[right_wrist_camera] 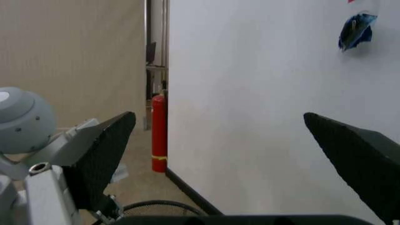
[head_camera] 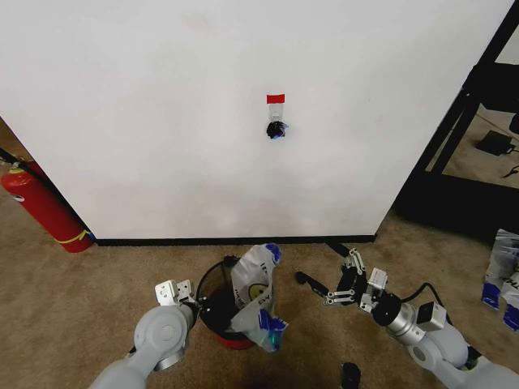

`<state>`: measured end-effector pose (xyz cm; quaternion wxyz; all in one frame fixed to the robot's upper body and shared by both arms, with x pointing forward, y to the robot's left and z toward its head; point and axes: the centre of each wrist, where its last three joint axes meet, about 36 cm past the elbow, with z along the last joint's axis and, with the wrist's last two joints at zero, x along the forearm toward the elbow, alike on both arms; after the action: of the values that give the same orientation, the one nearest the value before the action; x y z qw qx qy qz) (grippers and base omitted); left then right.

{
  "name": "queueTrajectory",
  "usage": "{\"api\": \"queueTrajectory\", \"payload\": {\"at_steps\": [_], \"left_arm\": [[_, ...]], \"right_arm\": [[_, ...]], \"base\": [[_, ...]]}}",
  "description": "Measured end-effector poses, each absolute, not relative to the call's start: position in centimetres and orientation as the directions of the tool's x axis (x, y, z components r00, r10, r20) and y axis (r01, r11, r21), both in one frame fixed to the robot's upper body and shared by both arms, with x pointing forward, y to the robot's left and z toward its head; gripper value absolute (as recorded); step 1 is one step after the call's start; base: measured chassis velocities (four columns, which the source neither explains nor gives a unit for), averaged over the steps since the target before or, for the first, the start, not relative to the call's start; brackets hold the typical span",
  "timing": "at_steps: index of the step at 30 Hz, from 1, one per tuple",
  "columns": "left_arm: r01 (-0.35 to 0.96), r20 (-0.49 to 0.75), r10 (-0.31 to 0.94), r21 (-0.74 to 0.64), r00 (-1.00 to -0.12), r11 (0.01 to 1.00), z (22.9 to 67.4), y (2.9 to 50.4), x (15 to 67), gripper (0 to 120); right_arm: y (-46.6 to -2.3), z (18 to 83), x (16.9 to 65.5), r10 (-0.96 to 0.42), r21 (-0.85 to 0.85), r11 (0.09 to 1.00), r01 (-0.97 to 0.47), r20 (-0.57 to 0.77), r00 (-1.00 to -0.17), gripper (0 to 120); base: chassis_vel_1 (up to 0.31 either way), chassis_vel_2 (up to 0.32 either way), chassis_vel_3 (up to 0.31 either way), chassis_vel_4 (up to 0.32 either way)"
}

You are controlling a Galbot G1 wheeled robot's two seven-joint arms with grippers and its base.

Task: Pick up the garbage bag from the wall and place it over the trash bin.

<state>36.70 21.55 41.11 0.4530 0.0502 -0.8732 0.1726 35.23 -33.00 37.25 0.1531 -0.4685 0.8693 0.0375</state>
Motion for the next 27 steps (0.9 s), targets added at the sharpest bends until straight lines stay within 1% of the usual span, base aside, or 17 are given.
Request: {"api": "queueTrajectory", "payload": {"at_steps": [4,5,6,8,11,12,15,18,19,20,21,23,25,26,27], "left_arm": [[-0.237,0.801,0.039,-0.223,-0.597,0.946,41.6,22.3,36.5,39],[-0.237,0.801,0.039,-0.223,-0.597,0.946,41.6,22.3,36.5,39],[-0.234,0.796,0.028,-0.211,-0.604,0.949,41.8,22.5,36.3,46],[-0.225,0.782,0.012,-0.194,-0.623,0.955,42.4,22.7,35.8,54],[-0.191,0.723,-0.008,-0.172,-0.691,0.966,44.2,23.0,35.0,66],[-0.191,0.723,-0.008,-0.172,-0.691,0.966,44.2,23.0,35.0,66],[-0.126,0.609,-0.020,-0.132,-0.793,0.983,46.6,23.1,34.0,78],[-0.007,0.504,0.037,-0.085,-0.863,0.996,48.7,22.7,32.4,90],[0.068,0.465,0.092,-0.067,-0.880,0.995,49.3,22.5,31.5,95],[0.068,0.465,0.092,-0.067,-0.880,0.995,49.3,22.5,31.5,95],[0.118,0.444,0.133,-0.062,-0.886,0.991,49.5,22.4,31.1,98],[0.245,0.394,0.241,-0.042,-0.887,0.969,49.8,22.1,29.9,100],[0.372,0.361,0.354,-0.023,-0.863,0.928,49.7,21.6,29.0,100],[0.415,0.352,0.394,-0.016,-0.849,0.910,49.6,21.4,28.8,100],[0.415,0.352,0.394,-0.016,-0.849,0.910,49.6,21.4,28.8,100]], "right_arm": [[-32.9,37.2,35.3,-0.802,-0.080,0.559,-0.825,-0.304,-0.513,100],[-32.9,37.2,35.3,-0.802,-0.080,0.559,-0.825,-0.304,-0.513,100],[-32.8,37.2,35.3,-0.802,-0.081,0.558,-0.826,-0.306,-0.512,100],[-32.7,37.2,35.4,-0.803,-0.081,0.556,-0.827,-0.309,-0.510,100],[-32.4,37.3,35.6,-0.804,-0.083,0.552,-0.829,-0.314,-0.504,100],[-32.4,37.3,35.6,-0.804,-0.083,0.552,-0.829,-0.314,-0.504,100],[-32.3,37.2,35.7,-0.804,-0.083,0.552,-0.830,-0.315,-0.504,100],[-32.4,37.0,35.9,-0.788,-0.081,0.575,-0.814,-0.321,-0.525,100],[-32.7,37.0,36.2,-0.765,-0.079,0.607,-0.790,-0.326,-0.555,100],[-32.7,37.0,36.2,-0.765,-0.079,0.607,-0.790,-0.326,-0.555,100],[-32.9,37.2,36.5,-0.744,-0.080,0.636,-0.768,-0.328,-0.582,100],[-33.7,37.7,37.1,-0.681,-0.089,0.713,-0.696,-0.324,-0.657,100],[-34.6,38.4,37.5,-0.578,-0.111,0.811,-0.574,-0.300,-0.759,100],[-34.8,38.6,37.6,-0.533,-0.118,0.844,-0.523,-0.290,-0.795,100],[-34.8,38.6,37.6,-0.533,-0.118,0.844,-0.523,-0.290,-0.795,100]], "base": [[0.000,0.000,0.000,0.000],[0.000,0.000,0.000,0.000],[0.000,0.000,0.000,0.000],[0.000,0.000,0.000,0.000],[0.000,0.000,0.000,0.000],[0.000,0.000,0.000,0.000],[0.000,0.000,0.000,0.000],[0.000,0.000,0.000,0.000],[0.000,0.000,0.000,0.000],[0.000,0.000,0.000,0.000],[0.000,0.000,0.000,0.000],[0.000,0.000,0.000,0.000],[0.000,0.000,0.000,0.000],[0.000,0.000,0.000,0.000],[0.000,0.000,0.000,0.000]]}}
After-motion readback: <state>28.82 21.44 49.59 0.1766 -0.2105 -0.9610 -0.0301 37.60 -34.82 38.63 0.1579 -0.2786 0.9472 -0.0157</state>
